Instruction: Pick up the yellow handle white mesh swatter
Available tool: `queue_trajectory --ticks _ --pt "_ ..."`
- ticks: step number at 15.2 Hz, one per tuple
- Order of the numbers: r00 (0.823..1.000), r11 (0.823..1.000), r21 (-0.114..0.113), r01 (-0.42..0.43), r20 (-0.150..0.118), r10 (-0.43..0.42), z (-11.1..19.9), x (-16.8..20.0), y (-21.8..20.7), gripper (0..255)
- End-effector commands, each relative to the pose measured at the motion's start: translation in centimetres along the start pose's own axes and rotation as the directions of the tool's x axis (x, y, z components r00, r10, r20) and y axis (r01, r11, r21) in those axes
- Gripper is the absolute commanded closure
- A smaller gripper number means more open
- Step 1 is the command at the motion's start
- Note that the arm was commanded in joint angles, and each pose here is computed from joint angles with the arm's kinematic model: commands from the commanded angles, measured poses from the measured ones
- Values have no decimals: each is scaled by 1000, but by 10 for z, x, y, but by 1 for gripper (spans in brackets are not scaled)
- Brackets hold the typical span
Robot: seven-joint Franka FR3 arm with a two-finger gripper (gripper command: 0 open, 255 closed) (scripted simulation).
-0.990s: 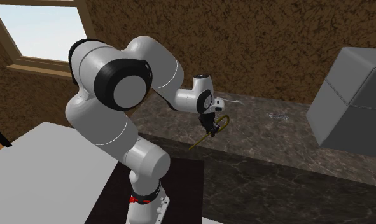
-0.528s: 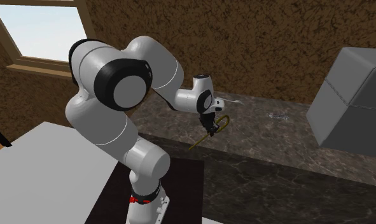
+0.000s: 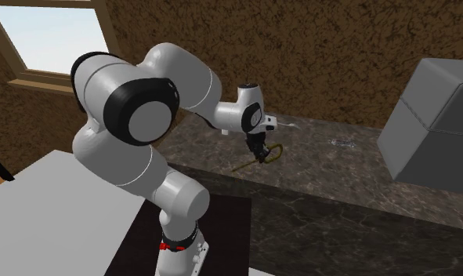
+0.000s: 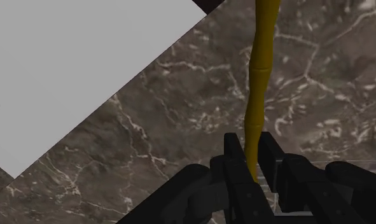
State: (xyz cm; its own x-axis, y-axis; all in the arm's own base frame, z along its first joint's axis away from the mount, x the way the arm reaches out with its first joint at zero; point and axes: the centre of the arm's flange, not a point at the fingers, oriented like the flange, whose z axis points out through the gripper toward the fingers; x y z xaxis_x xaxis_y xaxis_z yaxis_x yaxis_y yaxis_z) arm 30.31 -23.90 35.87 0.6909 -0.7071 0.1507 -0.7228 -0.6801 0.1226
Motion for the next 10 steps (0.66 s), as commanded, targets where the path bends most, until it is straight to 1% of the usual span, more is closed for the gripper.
queue_trajectory --ticks 1,8,10 --pt "1000 1000 0 0 0 0 -12 2 1 255" --pt "1000 1000 0 0 0 0 -48 7 6 255" --pt "1000 1000 0 0 0 0 -49 8 6 255"
